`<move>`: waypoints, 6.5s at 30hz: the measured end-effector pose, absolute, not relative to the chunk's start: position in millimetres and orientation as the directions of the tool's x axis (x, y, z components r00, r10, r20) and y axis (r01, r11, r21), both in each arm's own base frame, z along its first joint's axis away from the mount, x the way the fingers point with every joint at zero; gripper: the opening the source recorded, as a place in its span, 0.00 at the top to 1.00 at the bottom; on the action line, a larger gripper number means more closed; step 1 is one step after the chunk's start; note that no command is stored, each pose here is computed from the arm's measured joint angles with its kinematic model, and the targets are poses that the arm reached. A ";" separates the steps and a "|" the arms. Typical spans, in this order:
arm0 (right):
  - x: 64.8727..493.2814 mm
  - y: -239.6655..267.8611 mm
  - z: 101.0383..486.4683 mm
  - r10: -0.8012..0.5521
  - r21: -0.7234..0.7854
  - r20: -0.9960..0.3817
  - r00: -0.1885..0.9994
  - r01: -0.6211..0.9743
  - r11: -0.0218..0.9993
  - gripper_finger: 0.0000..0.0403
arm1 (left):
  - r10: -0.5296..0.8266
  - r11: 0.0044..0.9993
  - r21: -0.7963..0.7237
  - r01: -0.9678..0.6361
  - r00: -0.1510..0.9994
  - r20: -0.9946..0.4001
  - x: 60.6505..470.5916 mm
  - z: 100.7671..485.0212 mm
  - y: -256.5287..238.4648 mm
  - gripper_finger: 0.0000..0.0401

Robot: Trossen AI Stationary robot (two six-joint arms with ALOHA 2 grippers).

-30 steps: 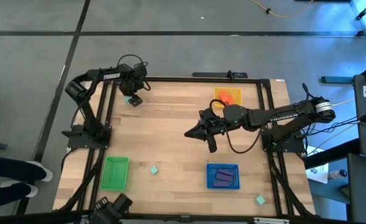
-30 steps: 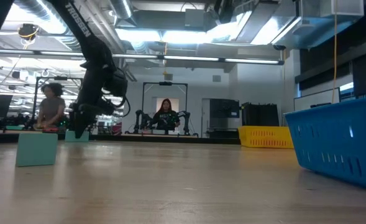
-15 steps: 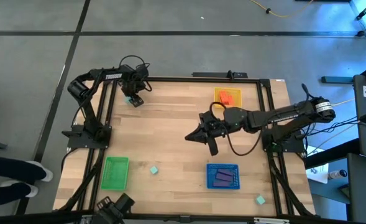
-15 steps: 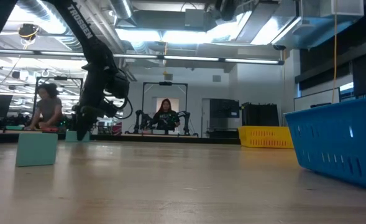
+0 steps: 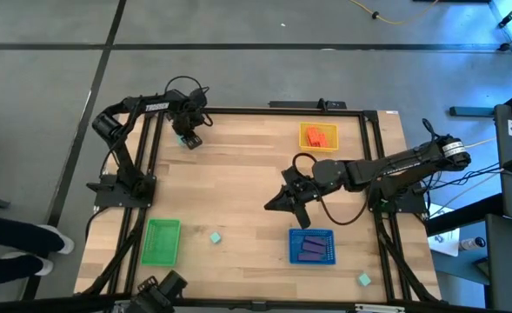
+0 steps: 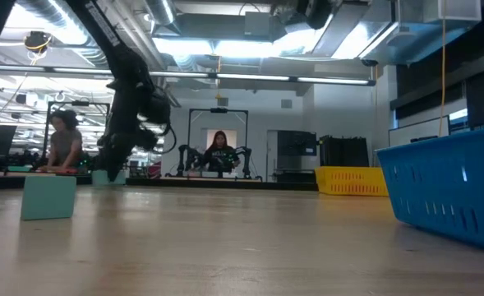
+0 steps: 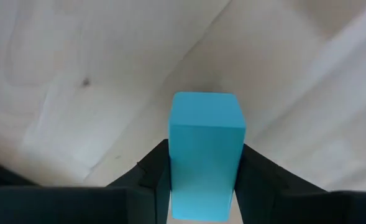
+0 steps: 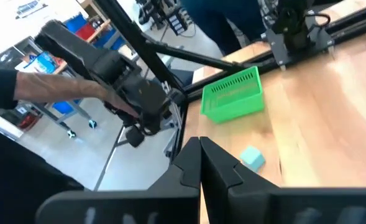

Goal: Sort & place blocks by color
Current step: Put the top blue block into the green bin, then put the right blue block into the green bin

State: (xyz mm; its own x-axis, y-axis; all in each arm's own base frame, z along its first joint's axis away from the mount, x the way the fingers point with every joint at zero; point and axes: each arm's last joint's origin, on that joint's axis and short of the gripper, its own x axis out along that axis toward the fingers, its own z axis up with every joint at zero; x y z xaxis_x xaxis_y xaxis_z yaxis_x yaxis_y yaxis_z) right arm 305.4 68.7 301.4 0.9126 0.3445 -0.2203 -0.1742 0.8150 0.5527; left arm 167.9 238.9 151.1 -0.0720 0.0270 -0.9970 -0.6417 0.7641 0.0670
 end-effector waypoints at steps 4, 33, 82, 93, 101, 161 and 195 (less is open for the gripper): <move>300.9 68.6 304.5 0.347 0.553 -0.228 0.910 -0.172 0.815 1.00 | 0.046 0.741 -0.012 -0.672 0.069 -0.997 169.4 172.2 234.6 0.69; 276.5 81.1 323.0 0.402 0.487 -0.209 0.891 -0.262 0.833 1.00 | 0.236 0.937 -0.211 -0.278 0.951 -0.202 238.4 366.6 12.5 0.69; 279.4 76.1 327.8 0.214 0.403 -0.159 0.964 -0.134 0.905 0.99 | -0.154 0.978 -0.201 0.053 0.834 -0.529 215.3 331.4 -72.7 0.69; 278.6 78.8 327.6 0.224 0.390 -0.161 0.961 -0.146 0.909 1.00 | -0.247 0.960 -0.279 0.007 0.491 -0.836 166.9 319.5 -98.3 0.69; 278.6 78.7 327.6 0.224 0.388 -0.161 0.961 -0.147 0.910 1.00 | -0.197 0.973 -0.222 -0.057 0.285 -0.938 140.0 296.5 -109.9 0.69; 278.6 76.6 325.0 0.176 0.381 -0.188 0.966 -0.094 0.920 1.00 | -0.199 0.978 -0.198 0.070 0.013 -0.980 123.2 156.6 -136.4 0.39; 278.6 76.7 324.9 0.178 0.378 -0.188 0.966 -0.096 0.921 1.00 | 0.146 0.945 -0.285 -0.161 0.986 -0.074 180.5 354.3 -58.7 0.38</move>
State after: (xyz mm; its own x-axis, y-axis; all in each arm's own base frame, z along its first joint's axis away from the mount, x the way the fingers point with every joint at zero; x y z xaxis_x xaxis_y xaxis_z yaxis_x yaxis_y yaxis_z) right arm 278.6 76.7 324.9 0.9658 0.1779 -0.1885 -0.0958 0.9208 0.3782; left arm 180.5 -58.7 354.3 0.9865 0.1462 -0.0741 -0.1614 0.9449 -0.2849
